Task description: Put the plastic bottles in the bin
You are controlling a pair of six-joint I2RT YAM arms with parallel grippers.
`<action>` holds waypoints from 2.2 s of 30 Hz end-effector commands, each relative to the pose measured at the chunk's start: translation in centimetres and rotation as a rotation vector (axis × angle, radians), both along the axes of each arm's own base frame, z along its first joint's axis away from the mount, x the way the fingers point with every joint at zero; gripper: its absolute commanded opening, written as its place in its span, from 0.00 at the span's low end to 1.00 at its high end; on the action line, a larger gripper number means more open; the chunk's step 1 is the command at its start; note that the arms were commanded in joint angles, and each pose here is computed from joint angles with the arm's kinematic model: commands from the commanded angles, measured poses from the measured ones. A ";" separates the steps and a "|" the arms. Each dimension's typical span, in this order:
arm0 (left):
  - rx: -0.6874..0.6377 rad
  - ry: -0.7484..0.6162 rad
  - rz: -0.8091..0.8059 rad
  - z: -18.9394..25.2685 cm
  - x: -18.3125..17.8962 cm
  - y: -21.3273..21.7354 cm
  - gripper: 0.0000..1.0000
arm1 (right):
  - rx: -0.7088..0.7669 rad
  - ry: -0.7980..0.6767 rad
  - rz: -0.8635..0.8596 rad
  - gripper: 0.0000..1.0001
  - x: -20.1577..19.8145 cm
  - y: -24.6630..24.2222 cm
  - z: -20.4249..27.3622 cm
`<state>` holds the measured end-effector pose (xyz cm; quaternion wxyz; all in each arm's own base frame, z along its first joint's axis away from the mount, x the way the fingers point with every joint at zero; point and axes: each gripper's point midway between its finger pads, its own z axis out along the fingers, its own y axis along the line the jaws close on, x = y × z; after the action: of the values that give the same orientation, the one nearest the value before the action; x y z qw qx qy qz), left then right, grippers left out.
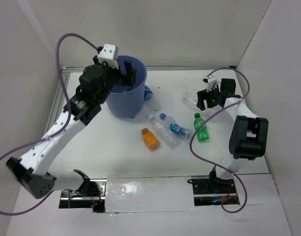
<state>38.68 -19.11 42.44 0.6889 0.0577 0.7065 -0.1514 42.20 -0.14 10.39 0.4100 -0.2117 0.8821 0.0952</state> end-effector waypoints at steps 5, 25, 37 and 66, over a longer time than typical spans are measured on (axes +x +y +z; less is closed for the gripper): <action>-0.032 0.194 -0.305 -6.6 -12.2 -5.0 0.99 | -0.035 0.012 0.117 0.86 5.5 1.2 -1.3; -0.272 0.743 -0.240 -26.5 -18.6 -9.5 0.99 | 0.051 -0.106 0.356 0.14 6.7 7.3 6.7; -0.299 0.873 -0.257 -30.5 -17.4 -10.8 0.99 | 0.342 -0.789 0.840 0.17 1.4 29.7 36.1; -0.265 0.915 -0.224 -35.6 -14.3 -13.4 0.99 | 0.427 -0.548 0.600 1.00 2.6 29.2 31.4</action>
<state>22.04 -30.37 4.67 0.2605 -0.0193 0.9207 -0.2900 46.55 34.74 39.27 0.6017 -0.4020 0.5852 0.3659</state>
